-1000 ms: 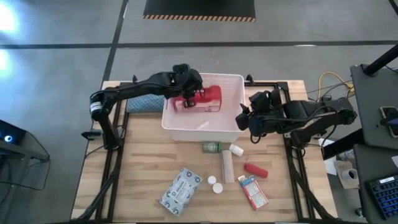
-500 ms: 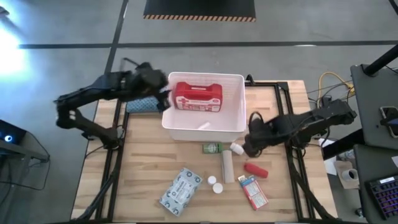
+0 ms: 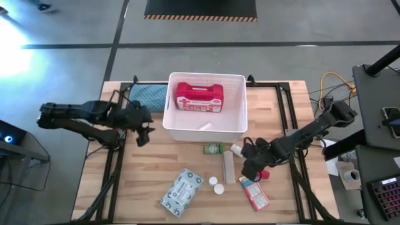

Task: Pick & place medical supplies in basket/bin
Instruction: Put the top white medicine bottle into the bin

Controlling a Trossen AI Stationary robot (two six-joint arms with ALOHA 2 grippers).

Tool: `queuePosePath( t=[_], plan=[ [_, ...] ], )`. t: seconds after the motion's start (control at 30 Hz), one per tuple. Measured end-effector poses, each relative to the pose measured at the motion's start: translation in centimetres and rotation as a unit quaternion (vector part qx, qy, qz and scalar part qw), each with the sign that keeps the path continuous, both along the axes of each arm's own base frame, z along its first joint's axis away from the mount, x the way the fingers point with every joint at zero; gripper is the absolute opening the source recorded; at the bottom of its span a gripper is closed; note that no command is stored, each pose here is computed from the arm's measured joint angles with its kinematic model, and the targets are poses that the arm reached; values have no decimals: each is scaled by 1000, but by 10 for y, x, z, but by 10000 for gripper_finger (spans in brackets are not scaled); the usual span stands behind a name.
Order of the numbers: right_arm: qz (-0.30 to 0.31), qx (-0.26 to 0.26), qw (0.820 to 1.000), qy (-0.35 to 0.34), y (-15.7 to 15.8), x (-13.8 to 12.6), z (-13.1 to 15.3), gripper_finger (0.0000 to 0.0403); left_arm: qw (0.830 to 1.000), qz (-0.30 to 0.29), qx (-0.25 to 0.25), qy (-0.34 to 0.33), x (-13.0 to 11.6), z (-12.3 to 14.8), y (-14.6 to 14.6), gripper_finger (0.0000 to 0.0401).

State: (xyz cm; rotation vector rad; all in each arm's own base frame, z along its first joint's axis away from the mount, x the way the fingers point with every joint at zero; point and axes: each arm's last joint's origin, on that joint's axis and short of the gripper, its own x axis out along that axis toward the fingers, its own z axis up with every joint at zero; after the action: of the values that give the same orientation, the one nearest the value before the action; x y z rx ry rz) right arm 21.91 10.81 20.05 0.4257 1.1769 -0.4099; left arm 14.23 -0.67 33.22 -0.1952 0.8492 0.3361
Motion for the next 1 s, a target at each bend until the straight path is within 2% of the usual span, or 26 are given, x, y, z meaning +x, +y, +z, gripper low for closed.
queuePosePath(
  t=[0.23, 0.43, 0.57, 0.7, 0.8, 0.9, 1.0],
  plan=[
    [-10, -44, 999, 8, -6, -7, -20, 305, 998, 37, -27, 30, 0, -27, -3, 159],
    [-27, -124, 992, -24, -13, -11, -28, 359, 998, 38, -25, 44, 7, -32, -4, 159],
    [-26, -160, 986, -46, -16, -12, -35, 368, 998, 39, -25, 45, 12, -29, -5, 159],
    [-30, -130, 988, -80, -17, -15, -54, 368, 998, 39, -25, 45, 17, -25, -5, 159],
    [-61, -107, 987, -103, -19, -19, -66, 368, 998, 39, -25, 47, 20, -24, -6, 159],
    [-86, -135, 980, -115, -24, -23, -70, 368, 998, 42, -28, 47, 23, -23, -6, 159],
    [-63, -151, 979, -118, -26, -25, -76, 368, 997, 46, -30, 49, 25, -23, -6, 159]
  ],
)
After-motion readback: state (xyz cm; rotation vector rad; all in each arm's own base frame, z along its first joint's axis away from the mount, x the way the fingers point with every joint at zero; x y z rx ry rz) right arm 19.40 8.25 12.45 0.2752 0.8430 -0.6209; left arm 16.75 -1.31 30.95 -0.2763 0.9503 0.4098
